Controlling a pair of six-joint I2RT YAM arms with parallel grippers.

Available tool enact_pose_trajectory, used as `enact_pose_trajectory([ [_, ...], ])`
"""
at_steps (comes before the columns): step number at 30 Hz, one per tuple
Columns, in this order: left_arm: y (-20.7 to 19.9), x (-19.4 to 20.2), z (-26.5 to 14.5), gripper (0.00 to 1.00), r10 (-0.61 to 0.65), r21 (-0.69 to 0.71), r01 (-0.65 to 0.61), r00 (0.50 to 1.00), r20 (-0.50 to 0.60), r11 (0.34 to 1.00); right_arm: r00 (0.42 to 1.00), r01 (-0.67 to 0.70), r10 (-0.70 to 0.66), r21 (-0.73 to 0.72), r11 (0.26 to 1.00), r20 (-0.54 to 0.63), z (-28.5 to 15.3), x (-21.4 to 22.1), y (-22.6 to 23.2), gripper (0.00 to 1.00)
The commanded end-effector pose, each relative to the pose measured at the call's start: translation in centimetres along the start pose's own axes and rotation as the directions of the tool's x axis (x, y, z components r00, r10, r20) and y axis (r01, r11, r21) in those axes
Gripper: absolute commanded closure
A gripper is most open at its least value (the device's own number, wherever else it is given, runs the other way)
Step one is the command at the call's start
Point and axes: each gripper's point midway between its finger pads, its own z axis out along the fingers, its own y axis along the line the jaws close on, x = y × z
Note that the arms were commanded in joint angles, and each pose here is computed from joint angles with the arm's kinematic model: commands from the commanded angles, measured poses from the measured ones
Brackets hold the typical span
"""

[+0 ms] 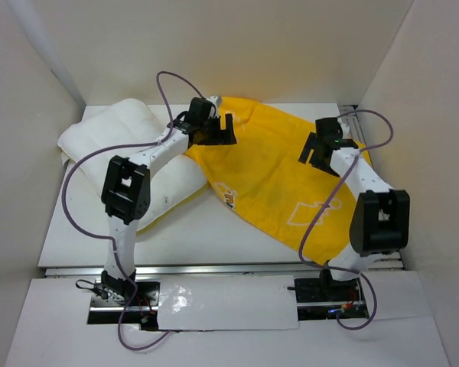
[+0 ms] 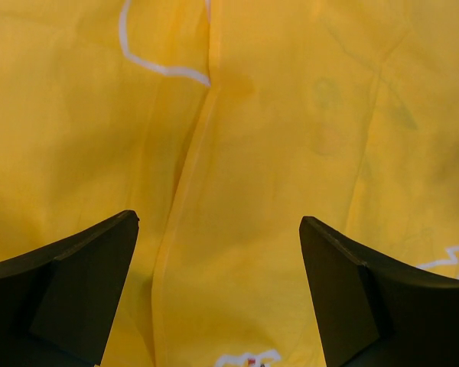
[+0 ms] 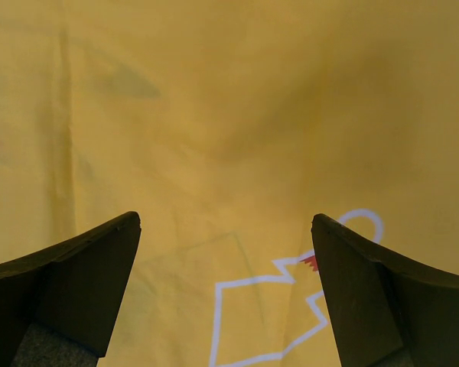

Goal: Put the pillow into the pillowcase

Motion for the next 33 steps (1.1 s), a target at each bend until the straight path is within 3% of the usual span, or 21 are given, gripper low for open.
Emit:
enact_pose_trajectory([
  [1,-0.1,-2.8,1.3,0.0,0.003,-0.001,-0.003,0.998,0.06,1.0,0.986,0.116,-0.114,0.007,0.993,-0.123,1.9,4.1,1.8,0.0],
  [7,-0.7,0.2,3.9,0.0,-0.001,-0.002,0.001,0.999,-0.036,1.0,0.977,0.129,-0.132,-0.034,0.991,-0.168,4.3,8.0,2.6,0.0],
  [17,-0.3,3.2,4.4,0.01,-0.009,-0.058,0.004,0.997,-0.082,0.998,0.961,0.101,-0.092,0.024,0.995,-0.26,7.6,12.8,0.6,0.02],
  [20,-0.1,3.7,4.5,0.01,-0.02,-0.064,0.014,0.996,-0.092,0.998,0.96,0.073,-0.055,0.054,0.996,-0.276,8.1,13.4,-0.7,0.17],
  [21,-0.1,3.8,4.5,0.01,-0.02,-0.064,0.014,0.996,-0.092,0.998,0.959,0.043,-0.019,0.078,0.996,-0.282,8.4,13.4,-1.6,0.52],
  [22,-0.1,3.8,4.5,0.01,-0.02,-0.064,0.014,0.996,-0.092,0.998,0.96,0.022,0.004,0.09,0.996,-0.28,8.5,13.2,-2.0,0.72],
  [24,0.0,4.1,4.6,0.03,-0.03,-0.069,0.023,0.995,-0.099,0.997,0.963,-0.013,0.046,0.126,0.992,-0.266,8.8,12.0,-3.4,0.94],
  [25,-0.2,4.2,4.5,0.04,-0.031,-0.058,0.025,0.994,-0.105,0.998,0.964,-0.02,0.057,0.144,0.989,-0.259,8.9,11.8,-3.9,1.0],
  [30,-0.7,8.2,4.9,0.17,-0.031,-0.013,0.028,0.979,-0.201,1.0,0.978,-0.011,0.058,0.224,0.975,-0.203,9.1,8.7,-6.3,1.0],
  [33,-2.0,10.8,4.3,0.39,-0.02,0.038,0.031,0.965,-0.263,0.999,0.987,0.01,0.041,0.312,0.95,-0.157,8.9,6.1,-8.5,1.0],
])
